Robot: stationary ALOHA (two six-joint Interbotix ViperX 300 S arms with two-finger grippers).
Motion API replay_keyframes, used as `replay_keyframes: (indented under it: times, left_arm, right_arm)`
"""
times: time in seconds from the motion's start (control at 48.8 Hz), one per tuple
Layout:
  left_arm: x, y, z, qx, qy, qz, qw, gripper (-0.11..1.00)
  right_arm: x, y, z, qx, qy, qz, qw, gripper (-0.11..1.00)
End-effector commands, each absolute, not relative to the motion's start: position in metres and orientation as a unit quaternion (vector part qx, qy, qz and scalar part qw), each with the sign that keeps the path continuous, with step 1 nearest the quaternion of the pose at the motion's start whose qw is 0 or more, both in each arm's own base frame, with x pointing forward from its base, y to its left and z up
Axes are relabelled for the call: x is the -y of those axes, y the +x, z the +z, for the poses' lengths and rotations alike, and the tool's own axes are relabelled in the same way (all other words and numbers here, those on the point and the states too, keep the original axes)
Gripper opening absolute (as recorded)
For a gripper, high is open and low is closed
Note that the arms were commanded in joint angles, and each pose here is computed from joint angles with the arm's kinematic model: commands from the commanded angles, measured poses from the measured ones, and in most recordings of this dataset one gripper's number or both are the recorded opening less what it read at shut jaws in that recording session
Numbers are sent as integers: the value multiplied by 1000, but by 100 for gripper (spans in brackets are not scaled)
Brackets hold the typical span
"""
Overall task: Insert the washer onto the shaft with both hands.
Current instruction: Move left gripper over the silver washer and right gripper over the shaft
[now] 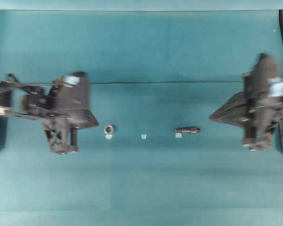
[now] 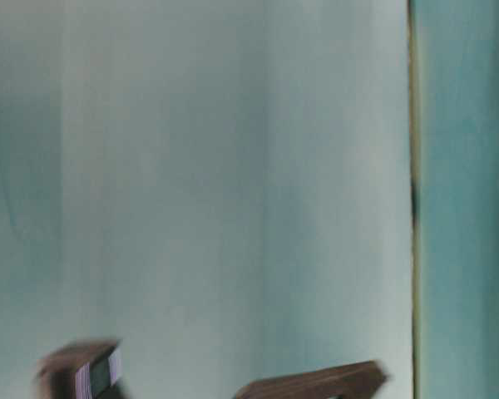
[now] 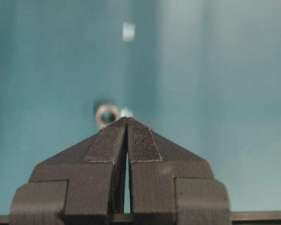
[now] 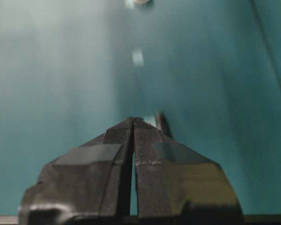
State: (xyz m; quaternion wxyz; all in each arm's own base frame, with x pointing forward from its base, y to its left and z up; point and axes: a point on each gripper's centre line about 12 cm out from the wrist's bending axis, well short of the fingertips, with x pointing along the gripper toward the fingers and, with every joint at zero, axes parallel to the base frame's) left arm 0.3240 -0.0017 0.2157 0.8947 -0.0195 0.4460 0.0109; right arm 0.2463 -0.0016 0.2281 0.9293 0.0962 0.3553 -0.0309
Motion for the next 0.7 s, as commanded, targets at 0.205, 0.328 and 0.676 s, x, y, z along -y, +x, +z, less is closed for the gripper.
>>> replay_keyframes:
  times: [0.205,0.328,0.676]
  left_arm:
    - [2,354,204,-502,-12,11,865,2]
    - [2,361,197,-509,-11,11,861,2]
    - [-1,360,189,-519,-17,17,854,2]
  right_arm:
    - [4,276,217,-455,79,-38,886,-9]
    - [5,284,214,-474,70,-39,877,-9]
    - [8,292,192,-506,72,-46,858,-8]
